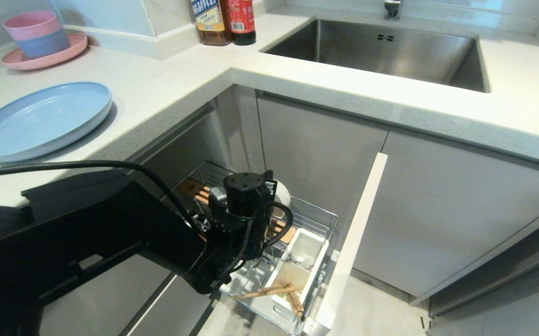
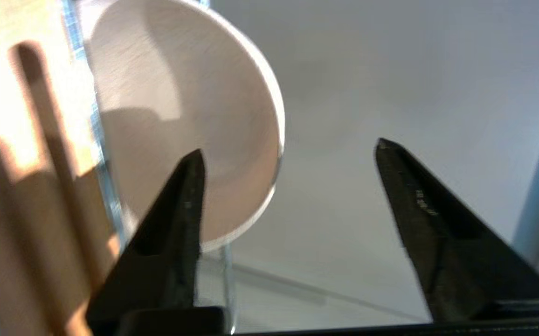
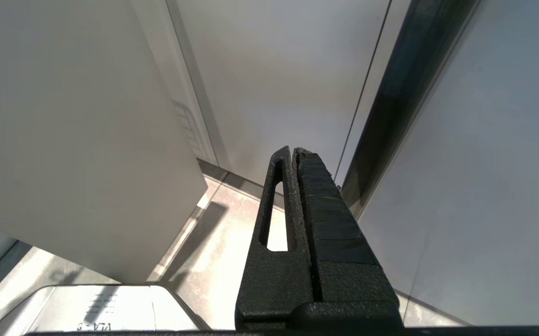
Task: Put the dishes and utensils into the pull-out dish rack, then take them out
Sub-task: Pick up the plate and place it in the cupboard
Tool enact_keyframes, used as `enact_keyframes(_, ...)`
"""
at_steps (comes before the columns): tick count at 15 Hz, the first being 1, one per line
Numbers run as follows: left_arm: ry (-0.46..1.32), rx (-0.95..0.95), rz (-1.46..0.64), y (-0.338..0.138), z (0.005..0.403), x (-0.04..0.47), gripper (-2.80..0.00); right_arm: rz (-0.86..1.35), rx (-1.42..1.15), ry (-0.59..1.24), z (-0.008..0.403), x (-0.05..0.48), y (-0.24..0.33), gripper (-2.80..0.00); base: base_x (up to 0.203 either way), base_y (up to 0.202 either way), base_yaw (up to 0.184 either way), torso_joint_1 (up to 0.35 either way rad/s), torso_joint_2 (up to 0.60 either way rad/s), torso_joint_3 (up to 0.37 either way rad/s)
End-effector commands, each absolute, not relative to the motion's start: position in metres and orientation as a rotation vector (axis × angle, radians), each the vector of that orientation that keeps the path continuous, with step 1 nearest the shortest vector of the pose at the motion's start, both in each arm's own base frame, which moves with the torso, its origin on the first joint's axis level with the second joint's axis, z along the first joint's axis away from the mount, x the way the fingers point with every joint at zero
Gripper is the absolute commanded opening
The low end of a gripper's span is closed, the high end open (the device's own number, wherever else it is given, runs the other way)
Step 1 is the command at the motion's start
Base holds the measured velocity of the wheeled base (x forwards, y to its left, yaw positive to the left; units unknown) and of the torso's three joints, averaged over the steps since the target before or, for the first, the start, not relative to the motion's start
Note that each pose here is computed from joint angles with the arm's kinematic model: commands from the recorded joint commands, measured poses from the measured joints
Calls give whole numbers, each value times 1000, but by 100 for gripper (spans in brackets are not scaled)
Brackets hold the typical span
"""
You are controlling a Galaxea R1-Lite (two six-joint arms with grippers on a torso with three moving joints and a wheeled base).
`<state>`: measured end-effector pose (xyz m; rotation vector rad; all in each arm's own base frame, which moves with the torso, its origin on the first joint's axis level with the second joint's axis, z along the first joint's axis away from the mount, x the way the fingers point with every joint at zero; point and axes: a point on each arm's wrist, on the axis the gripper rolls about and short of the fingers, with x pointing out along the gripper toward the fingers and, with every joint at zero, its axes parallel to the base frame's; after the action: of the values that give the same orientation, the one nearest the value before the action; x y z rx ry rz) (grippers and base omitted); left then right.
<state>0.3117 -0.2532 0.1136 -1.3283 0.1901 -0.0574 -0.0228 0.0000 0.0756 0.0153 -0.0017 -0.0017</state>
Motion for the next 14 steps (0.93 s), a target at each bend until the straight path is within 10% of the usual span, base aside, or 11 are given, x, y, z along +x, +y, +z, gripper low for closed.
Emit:
enact_keyframes(1, 192, -1345, -57, -251, 133, 300, 0, -2, 15, -2, 76, -23, 0, -280, 0, 0, 0, 0, 0, 0)
enact_keyframes(6, 312, -1323, 31, -237, 170, 263, 0, -2, 15, 0, 75, -23, 0, -280, 0, 0, 0, 0, 0, 0)
enact_keyframes(7, 327, -1321, 49, -234, 176, 255, -280, -2, 15, 0, 75, -23, 0, -280, 0, 0, 0, 0, 0, 0)
enact_keyframes(14, 251, -909, -217, -240, 252, 200, -280, -2, 15, 0, 75, -23, 0, -280, 0, 0, 0, 0, 0, 0)
